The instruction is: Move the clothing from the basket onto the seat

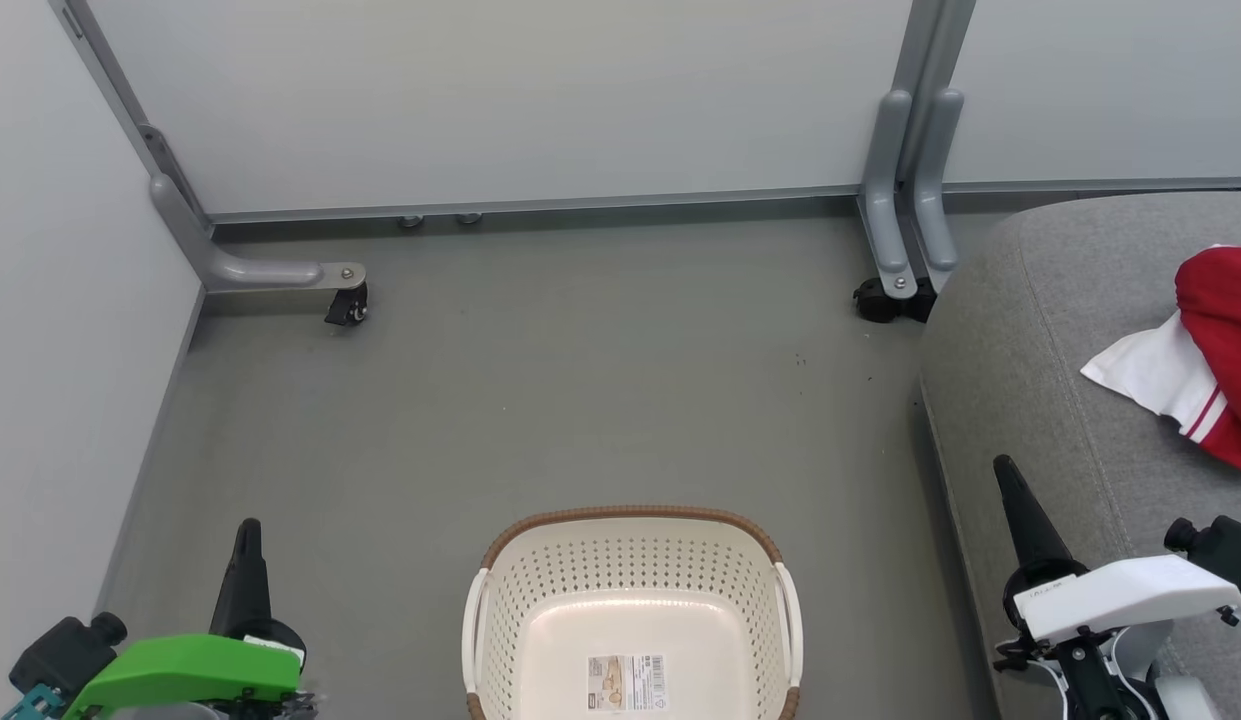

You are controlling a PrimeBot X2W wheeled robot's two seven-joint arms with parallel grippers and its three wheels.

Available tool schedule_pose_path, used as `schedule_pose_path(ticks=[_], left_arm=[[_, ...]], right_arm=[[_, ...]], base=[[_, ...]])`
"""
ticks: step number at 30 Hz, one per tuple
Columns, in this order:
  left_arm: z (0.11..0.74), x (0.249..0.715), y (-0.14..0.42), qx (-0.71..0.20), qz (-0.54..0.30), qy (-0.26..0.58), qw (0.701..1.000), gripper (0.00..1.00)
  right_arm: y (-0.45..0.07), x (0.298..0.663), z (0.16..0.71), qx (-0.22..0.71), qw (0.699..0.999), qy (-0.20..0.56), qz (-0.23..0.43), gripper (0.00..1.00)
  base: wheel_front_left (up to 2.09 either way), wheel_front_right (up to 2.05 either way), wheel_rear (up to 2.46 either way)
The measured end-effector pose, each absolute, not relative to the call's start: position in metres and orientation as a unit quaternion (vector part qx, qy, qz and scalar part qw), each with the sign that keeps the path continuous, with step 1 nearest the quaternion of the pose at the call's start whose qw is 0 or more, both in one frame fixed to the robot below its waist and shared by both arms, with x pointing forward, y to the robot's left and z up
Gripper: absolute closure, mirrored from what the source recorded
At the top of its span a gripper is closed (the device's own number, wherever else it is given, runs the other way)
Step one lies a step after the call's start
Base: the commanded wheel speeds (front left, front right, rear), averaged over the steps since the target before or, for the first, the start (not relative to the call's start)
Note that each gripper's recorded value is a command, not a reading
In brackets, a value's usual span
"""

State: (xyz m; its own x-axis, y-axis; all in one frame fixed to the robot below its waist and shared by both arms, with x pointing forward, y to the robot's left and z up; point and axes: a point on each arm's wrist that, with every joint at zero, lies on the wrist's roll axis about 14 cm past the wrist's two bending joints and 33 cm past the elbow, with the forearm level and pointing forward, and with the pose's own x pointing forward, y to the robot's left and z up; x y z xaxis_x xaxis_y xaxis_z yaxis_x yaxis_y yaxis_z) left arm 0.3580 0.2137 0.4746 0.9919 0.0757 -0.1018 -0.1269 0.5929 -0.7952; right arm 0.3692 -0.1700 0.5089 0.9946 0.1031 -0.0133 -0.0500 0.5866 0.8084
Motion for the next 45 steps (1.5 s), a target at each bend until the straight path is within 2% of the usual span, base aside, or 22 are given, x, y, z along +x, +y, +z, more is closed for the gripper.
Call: schedule_pose_path(ticks=[45], left_arm=[[0.492,0.378,0.204,-0.637,0.028,0.015,0.77,1.0]], right_arm=[[-0.19,0.383,0.507,0.637,0.771,0.014,0.011,1.0]], base=[[0.0,0.0,0.0]])
